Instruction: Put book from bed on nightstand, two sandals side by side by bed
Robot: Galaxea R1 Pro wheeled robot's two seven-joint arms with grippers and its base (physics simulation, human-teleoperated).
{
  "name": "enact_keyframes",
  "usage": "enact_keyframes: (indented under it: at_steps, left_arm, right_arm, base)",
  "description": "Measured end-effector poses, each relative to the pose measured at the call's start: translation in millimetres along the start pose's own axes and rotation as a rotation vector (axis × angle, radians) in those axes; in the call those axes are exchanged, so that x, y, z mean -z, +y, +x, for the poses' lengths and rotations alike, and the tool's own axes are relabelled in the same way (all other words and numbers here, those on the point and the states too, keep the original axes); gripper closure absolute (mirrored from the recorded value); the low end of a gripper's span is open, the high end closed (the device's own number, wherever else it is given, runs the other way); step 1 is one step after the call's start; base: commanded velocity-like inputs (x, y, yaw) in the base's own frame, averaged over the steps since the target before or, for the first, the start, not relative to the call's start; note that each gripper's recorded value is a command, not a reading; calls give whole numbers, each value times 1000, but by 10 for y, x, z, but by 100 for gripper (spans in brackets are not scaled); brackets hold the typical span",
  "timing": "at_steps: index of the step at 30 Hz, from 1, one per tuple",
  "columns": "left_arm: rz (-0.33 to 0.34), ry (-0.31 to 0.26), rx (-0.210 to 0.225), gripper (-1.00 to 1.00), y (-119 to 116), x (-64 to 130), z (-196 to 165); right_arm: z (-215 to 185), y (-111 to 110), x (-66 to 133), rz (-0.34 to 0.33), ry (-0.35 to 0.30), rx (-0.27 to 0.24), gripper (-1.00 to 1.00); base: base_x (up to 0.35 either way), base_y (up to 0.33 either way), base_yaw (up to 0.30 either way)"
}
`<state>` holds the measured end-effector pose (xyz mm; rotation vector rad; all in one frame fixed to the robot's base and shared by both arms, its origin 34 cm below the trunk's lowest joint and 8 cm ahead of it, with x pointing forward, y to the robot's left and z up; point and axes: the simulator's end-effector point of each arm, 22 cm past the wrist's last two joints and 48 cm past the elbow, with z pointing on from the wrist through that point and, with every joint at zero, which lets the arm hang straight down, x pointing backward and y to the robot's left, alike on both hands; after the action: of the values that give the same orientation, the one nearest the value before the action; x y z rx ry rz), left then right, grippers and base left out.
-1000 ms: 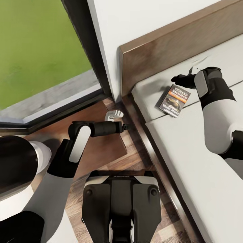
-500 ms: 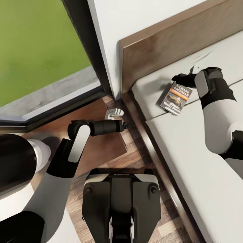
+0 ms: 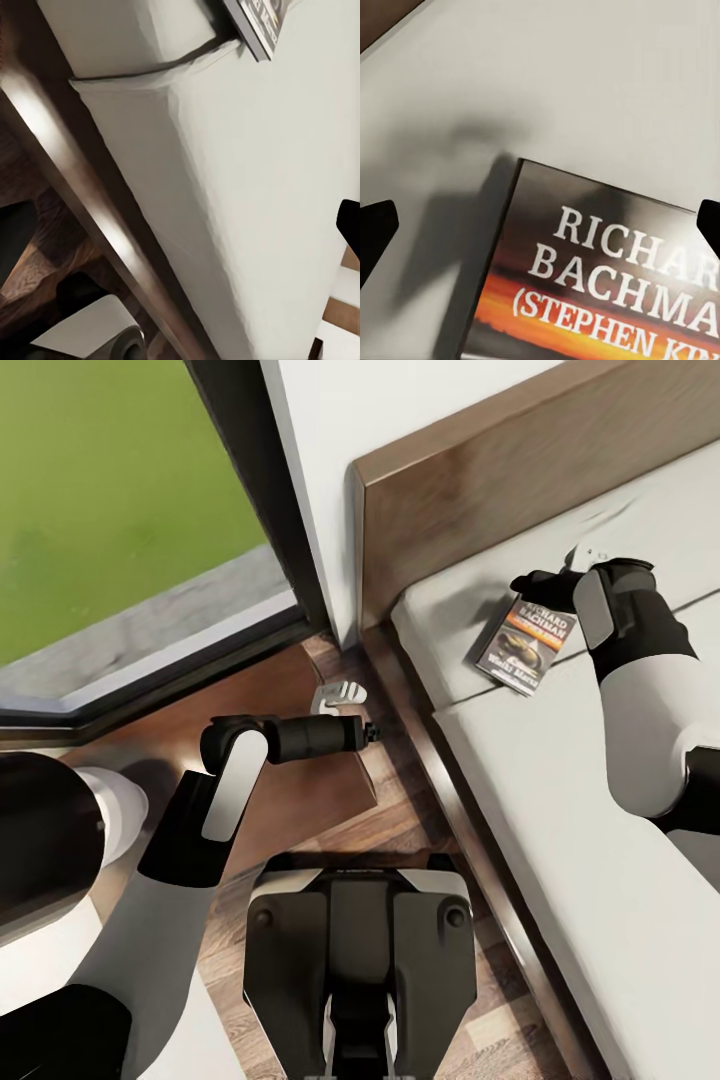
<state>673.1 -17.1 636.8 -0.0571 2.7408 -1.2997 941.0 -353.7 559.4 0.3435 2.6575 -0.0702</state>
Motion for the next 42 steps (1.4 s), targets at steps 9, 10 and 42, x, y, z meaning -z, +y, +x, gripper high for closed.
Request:
enact_keyframes:
  at_steps: [9,10,42]
  left_arm:
    - [-3,10,11,-100,71,-43,62]
    - [-3,11,12,-100,78,-48,69]
    - [-11,47,53,-100,308,-208,303]
  right_arm:
    - [67,6,-78,2,-6,10,-100]
    - [59,11,-87,1,-14,13,-100]
    - [39,-7,-336,8,-164,67,-100]
  base:
    - [0,0,0]
    - [0,0,0]
    - [0,0,0]
